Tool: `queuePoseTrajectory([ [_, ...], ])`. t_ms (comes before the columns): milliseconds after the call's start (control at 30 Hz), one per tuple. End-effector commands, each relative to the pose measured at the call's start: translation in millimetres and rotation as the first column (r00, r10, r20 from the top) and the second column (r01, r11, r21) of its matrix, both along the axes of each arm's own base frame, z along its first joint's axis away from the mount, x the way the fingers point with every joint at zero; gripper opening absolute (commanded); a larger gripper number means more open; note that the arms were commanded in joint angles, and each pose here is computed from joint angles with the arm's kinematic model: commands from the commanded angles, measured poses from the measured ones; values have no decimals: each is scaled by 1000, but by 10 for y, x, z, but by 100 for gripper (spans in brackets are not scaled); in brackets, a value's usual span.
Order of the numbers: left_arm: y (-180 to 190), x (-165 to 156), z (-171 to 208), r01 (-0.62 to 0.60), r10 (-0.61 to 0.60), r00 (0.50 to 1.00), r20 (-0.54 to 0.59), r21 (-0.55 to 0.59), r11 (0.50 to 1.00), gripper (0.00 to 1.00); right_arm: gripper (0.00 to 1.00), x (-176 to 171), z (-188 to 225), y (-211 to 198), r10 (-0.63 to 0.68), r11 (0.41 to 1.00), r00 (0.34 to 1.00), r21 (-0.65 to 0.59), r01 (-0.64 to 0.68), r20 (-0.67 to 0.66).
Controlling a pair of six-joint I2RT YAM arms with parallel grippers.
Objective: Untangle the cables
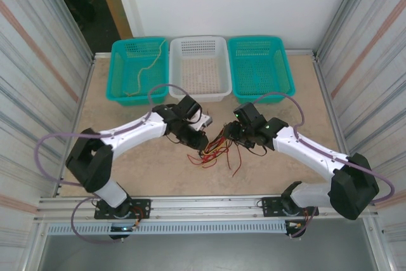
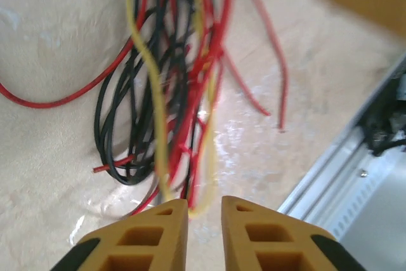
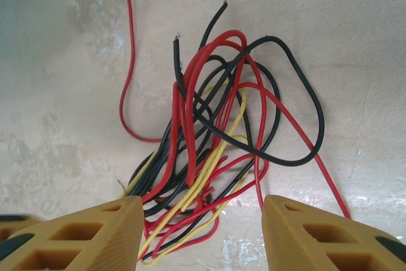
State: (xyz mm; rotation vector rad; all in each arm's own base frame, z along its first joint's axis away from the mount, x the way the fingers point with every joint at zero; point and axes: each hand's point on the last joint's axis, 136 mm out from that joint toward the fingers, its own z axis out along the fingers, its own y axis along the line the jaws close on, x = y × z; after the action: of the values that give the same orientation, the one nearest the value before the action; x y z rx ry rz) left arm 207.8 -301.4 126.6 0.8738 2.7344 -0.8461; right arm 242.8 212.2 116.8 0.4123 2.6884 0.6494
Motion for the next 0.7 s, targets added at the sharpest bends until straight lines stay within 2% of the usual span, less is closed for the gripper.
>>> queuePoseTrajectory([
  [0,127,-91,431,48,-47,995,88,-2,999,22,53,78,320,179,48,996,996,70,-53,76],
  [100,177,-106,564,51,-49,990,128,-14,999,14,56,142,442,274,66,993,992,93,-76,109],
  [133,189,-98,562,49,-47,989,139,-12,999,15,57,159,469,299,68,992,991,99,-80,115],
  [267,268,-94,328,24,-29,995,92,54,998,31,57,224,540,363,69,990,990,112,-83,126],
  [367,220,-151,138,19,-20,1000,13,57,998,33,56,225,461,399,66,990,993,118,-78,100],
  [533,108,-127,-121,-6,8,998,-55,42,999,31,49,229,335,596,105,982,992,151,-115,73],
  [667,9,-58,-279,-17,20,995,-93,40,999,24,38,253,156,667,101,985,995,142,-102,15],
])
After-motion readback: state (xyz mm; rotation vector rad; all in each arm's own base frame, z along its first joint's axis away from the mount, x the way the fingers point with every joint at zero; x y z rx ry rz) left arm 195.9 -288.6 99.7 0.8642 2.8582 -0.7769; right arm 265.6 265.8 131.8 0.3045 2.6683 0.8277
